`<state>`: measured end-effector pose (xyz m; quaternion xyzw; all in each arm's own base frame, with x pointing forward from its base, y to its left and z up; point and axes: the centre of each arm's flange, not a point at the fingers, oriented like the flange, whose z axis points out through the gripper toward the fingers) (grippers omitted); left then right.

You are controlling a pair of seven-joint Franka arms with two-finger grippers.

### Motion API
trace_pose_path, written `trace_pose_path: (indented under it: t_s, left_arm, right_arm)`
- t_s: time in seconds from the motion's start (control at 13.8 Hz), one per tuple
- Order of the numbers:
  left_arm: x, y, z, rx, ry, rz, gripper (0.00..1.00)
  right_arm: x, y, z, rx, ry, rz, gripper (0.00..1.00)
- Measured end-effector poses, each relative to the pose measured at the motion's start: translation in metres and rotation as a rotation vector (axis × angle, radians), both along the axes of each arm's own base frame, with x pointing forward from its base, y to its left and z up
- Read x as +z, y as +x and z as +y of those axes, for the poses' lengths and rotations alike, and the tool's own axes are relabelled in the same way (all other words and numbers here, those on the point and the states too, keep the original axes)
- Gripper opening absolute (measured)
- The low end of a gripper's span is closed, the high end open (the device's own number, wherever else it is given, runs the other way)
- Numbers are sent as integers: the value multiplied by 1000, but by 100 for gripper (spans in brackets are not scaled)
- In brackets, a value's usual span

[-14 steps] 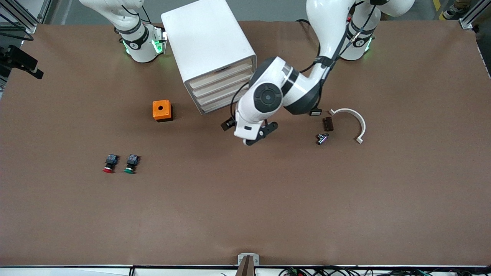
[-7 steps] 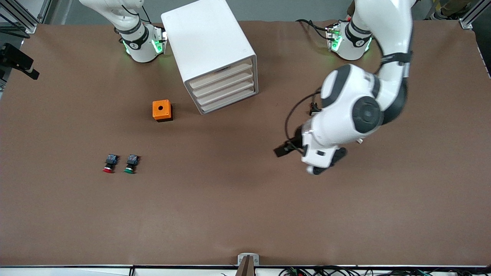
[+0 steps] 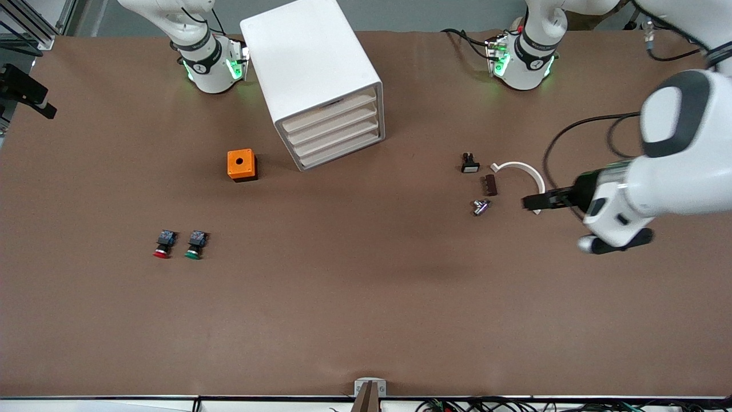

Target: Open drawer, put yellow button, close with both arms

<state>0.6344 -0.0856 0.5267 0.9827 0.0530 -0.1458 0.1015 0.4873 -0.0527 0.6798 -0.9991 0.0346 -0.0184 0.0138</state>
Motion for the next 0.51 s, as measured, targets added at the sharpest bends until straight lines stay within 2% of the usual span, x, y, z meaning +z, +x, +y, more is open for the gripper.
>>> trace_pose_path:
  t_s: [0.22,0.36,0.51]
  left_arm:
    - [36,-29,78,-78,-5,-20,100]
    - [49,-56,104,-88,38,-29,100]
    - [53,-83,113,-80,52,-95,100]
  right_arm:
    - [-2,-2,0,-1,2,18,100]
    - [-3,-2,-1,-1,2,21,100]
    - [-3,-2,-1,-1,3,21,100]
